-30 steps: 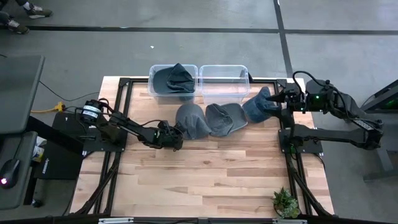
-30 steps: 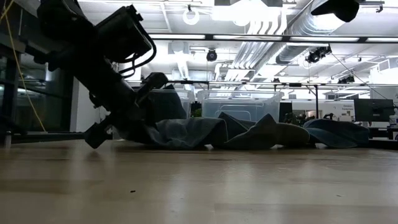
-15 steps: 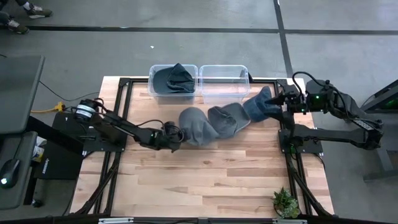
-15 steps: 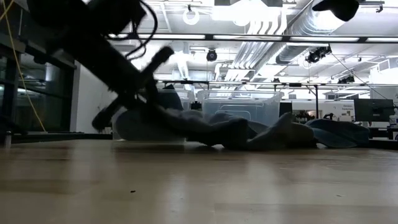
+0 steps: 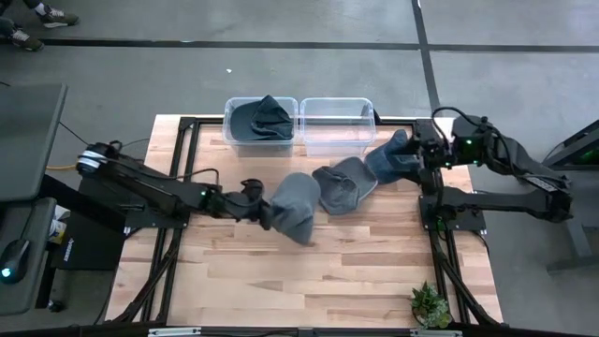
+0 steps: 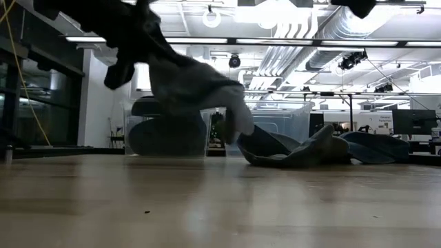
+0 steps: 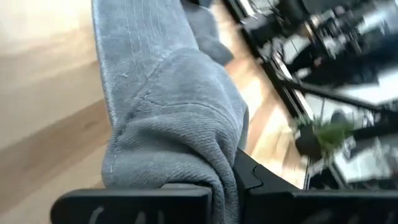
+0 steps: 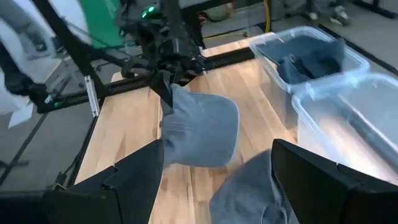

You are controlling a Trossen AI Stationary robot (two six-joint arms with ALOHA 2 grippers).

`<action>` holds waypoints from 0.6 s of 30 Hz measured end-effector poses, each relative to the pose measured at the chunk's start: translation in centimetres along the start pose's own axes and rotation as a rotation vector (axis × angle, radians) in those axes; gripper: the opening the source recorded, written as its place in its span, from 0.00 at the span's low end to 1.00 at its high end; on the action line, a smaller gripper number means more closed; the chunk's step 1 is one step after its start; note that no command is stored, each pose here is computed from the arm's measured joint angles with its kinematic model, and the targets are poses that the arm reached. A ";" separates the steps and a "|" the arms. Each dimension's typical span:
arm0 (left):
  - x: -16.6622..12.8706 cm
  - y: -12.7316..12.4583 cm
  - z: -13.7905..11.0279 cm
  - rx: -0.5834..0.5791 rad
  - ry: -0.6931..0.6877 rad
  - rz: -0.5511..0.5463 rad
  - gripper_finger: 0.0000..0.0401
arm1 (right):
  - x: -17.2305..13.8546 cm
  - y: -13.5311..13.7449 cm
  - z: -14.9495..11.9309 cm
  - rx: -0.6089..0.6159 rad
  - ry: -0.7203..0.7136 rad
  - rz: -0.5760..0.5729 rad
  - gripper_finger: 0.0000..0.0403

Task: Pick and place caps into container
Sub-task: Put the left gray cap into the right transparent container

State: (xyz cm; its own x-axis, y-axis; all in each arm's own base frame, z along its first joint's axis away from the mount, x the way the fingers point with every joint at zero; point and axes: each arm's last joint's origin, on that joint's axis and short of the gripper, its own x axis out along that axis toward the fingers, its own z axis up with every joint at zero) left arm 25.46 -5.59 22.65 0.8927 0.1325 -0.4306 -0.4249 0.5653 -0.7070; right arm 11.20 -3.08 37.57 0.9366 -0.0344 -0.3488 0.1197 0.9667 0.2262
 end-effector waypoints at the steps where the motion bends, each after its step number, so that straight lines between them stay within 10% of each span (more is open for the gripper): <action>1: -0.4 -0.1 0.2 0.037 0.011 -0.017 0.00 | 0.5 -0.1 0.2 -0.021 0.001 0.013 0.73; 18: -5.4 -7.5 6.6 0.871 0.076 0.192 0.00 | 9.0 -1.7 1.6 -0.046 0.074 0.236 0.73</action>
State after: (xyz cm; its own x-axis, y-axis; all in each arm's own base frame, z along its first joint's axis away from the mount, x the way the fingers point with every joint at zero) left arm 24.86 -5.16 34.00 0.7924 0.2522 -0.5554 -0.2745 0.9606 0.0445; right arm 19.94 -5.46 35.48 0.9097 0.2112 -0.3575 -0.1164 0.9562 0.2686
